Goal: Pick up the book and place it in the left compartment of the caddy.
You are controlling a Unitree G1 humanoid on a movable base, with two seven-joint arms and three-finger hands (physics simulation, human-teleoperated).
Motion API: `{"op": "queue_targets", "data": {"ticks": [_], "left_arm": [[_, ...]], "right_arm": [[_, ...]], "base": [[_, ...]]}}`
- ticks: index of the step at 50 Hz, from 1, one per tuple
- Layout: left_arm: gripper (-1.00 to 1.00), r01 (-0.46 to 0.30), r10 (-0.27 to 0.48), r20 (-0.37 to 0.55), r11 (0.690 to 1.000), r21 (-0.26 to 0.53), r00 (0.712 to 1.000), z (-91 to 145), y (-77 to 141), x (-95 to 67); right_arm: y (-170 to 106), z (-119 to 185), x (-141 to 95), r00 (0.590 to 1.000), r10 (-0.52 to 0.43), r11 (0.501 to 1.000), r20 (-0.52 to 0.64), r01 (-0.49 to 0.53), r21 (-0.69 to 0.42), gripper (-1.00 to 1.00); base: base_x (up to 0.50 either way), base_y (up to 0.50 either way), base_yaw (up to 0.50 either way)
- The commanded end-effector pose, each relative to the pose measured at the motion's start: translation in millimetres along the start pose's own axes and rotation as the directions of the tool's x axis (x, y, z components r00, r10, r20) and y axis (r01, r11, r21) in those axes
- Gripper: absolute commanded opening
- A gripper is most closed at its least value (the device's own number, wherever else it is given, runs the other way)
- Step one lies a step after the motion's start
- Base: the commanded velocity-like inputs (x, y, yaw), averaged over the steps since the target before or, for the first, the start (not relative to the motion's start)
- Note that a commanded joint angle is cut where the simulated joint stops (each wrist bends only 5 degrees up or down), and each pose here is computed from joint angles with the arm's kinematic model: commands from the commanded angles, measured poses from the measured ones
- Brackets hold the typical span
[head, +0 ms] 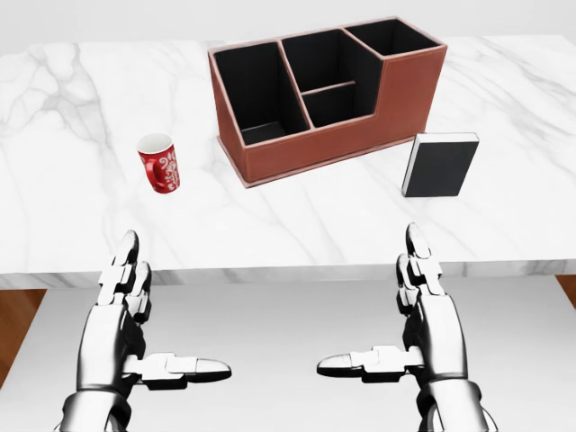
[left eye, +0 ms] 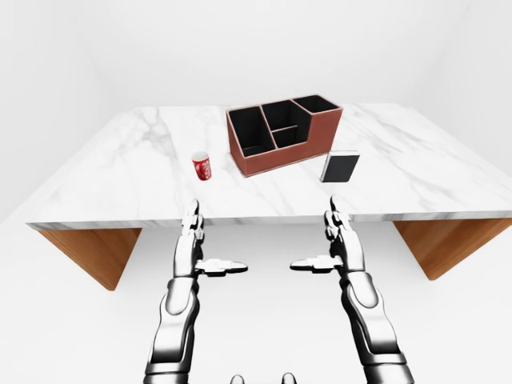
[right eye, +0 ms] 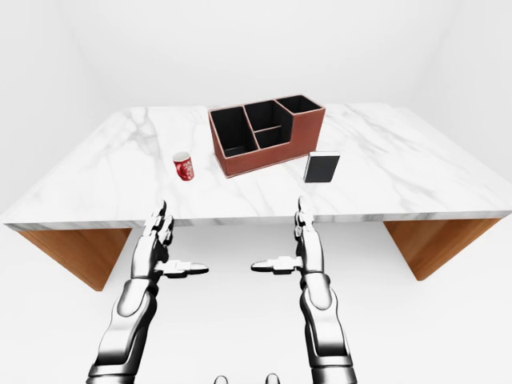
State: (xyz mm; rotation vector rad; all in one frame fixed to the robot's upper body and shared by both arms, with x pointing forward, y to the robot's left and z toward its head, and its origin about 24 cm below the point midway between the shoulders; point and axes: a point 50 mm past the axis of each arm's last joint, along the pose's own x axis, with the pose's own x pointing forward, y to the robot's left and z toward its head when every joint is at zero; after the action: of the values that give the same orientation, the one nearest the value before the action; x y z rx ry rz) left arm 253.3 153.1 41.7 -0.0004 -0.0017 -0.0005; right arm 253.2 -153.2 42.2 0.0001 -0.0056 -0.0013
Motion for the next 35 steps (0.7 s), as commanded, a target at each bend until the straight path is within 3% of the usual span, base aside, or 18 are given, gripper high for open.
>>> {"op": "queue_targets", "data": {"ticks": [1, 18, 26, 35], "left_arm": [[1.0, -0.004, 0.004, 0.012, 1.0, 0.004, 1.0, 3, 8, -2.3], [1.0, -0.043, 0.044, 0.065, 0.999, -0.006, 0.997, 24, 19, -6.4], [1.0, -0.051, 0.051, 0.084, 0.999, -0.007, 0.995, 32, 21, -7.8], [1.0, -0.052, 0.051, 0.168, 0.999, 0.003, 0.984, 51, 22, -10.9]], "right_arm": [[-8, 3, -2, 1.0, -0.01, 1.0, 0.017, 0.01, -0.008, 1.0], [-11, 21, -7, 0.999, -0.015, 0.999, 0.04, 0.016, -0.031, 1.0], [-10, 39, -9, 0.994, -0.002, 0.999, 0.111, 0.007, -0.047, 1.0], [-10, 55, -12, 0.984, 0.006, 0.998, 0.18, 0.006, -0.066, 1.0]], "base": [[0.0, 0.0, 0.0], [0.0, 0.0, 0.0], [0.0, 0.0, 0.0], [0.0, 0.0, 0.0]]}}
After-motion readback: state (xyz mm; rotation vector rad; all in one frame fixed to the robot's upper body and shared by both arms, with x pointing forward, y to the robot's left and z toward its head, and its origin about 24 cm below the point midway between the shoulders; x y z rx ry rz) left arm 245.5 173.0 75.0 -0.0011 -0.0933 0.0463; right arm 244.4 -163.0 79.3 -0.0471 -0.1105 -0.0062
